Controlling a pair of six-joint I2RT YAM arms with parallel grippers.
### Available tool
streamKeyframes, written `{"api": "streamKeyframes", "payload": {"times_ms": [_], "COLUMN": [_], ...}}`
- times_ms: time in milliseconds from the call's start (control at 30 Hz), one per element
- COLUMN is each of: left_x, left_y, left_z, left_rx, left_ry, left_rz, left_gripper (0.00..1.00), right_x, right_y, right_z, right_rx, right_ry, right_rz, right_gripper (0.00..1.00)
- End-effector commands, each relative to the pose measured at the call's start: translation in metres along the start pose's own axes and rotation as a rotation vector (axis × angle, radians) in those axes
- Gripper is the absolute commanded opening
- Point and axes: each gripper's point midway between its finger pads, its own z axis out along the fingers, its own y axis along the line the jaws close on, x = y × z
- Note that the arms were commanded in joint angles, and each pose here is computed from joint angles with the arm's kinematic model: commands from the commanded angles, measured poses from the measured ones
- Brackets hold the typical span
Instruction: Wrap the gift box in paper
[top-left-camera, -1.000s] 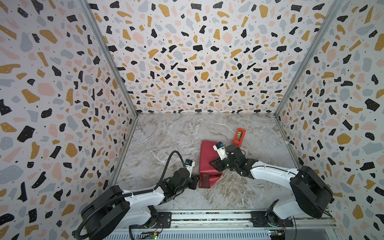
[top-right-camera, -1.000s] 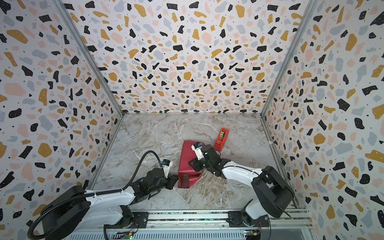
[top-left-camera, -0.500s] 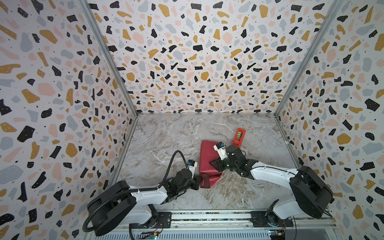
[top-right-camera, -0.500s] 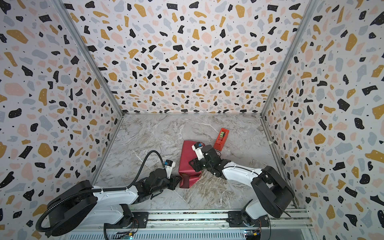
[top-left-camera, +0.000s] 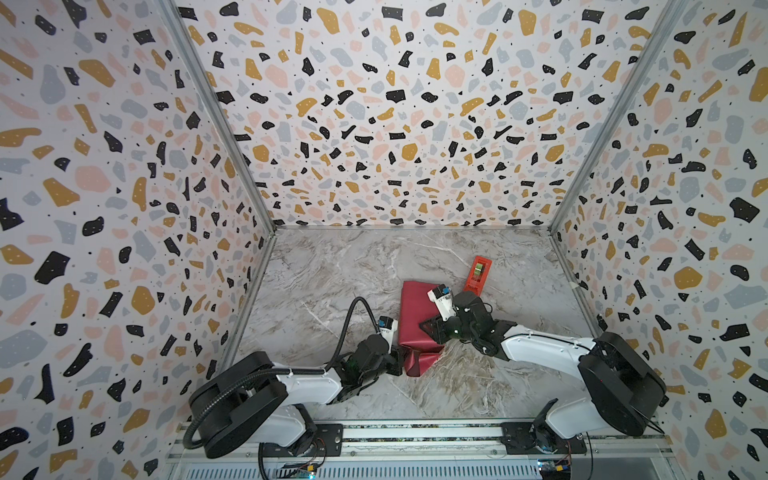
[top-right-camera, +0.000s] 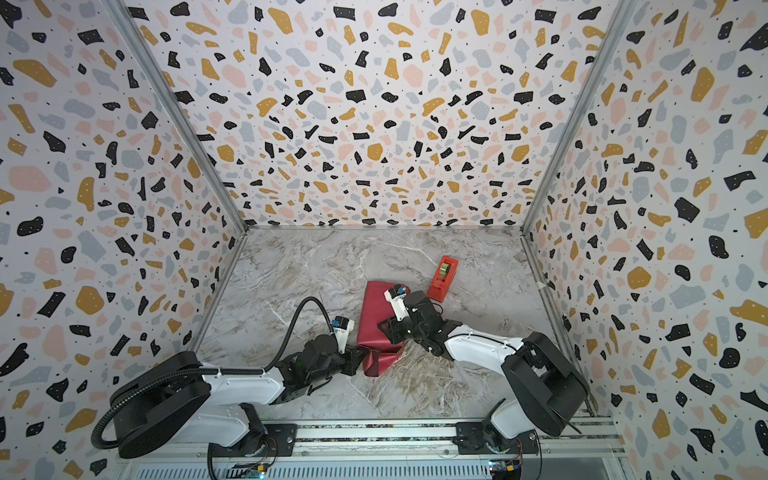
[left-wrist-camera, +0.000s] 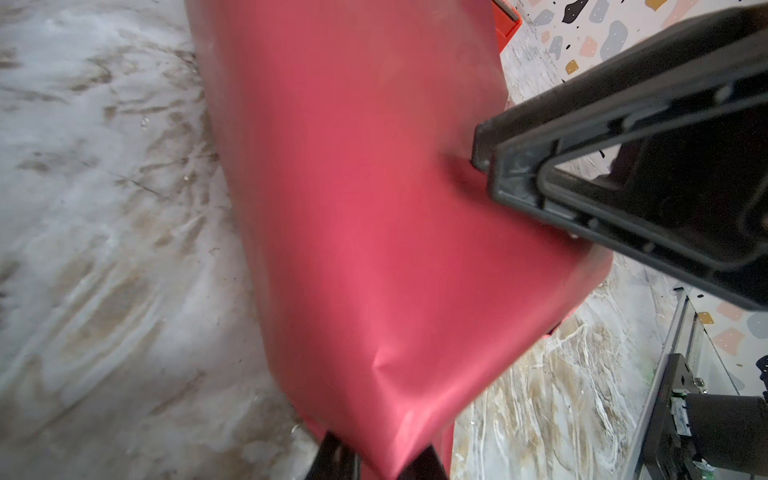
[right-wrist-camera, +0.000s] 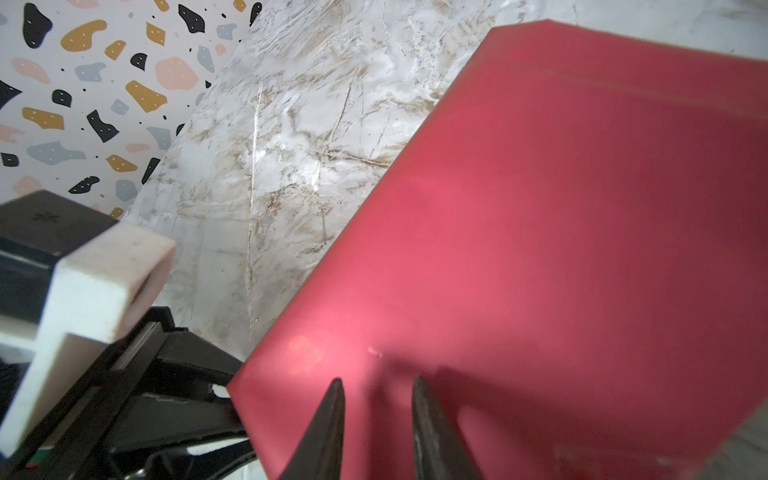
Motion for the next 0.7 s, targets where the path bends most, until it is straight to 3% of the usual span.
{"api": "streamKeyframes", "payload": {"times_ms": [0,667], "left_x": [-0.023,-0.012], "left_y": [-0.015,-0.007], "left_z": [0.002,0.018], "left_rx": [0.037,-0.031], "left_ry": [-0.092,-0.132], "left_rz": [-0.014,0.025], "left_gripper": [0.17,0.26], "right_x": [0.07,0.07], "right_y": [-0.023,-0.022], "right_z": [0.004,0.009], "right_rx": [0.079,0.075], "right_ry": [0.224,0.235], "right_rz": [0.076,0.072], "right_gripper": [0.29,0.28]}}
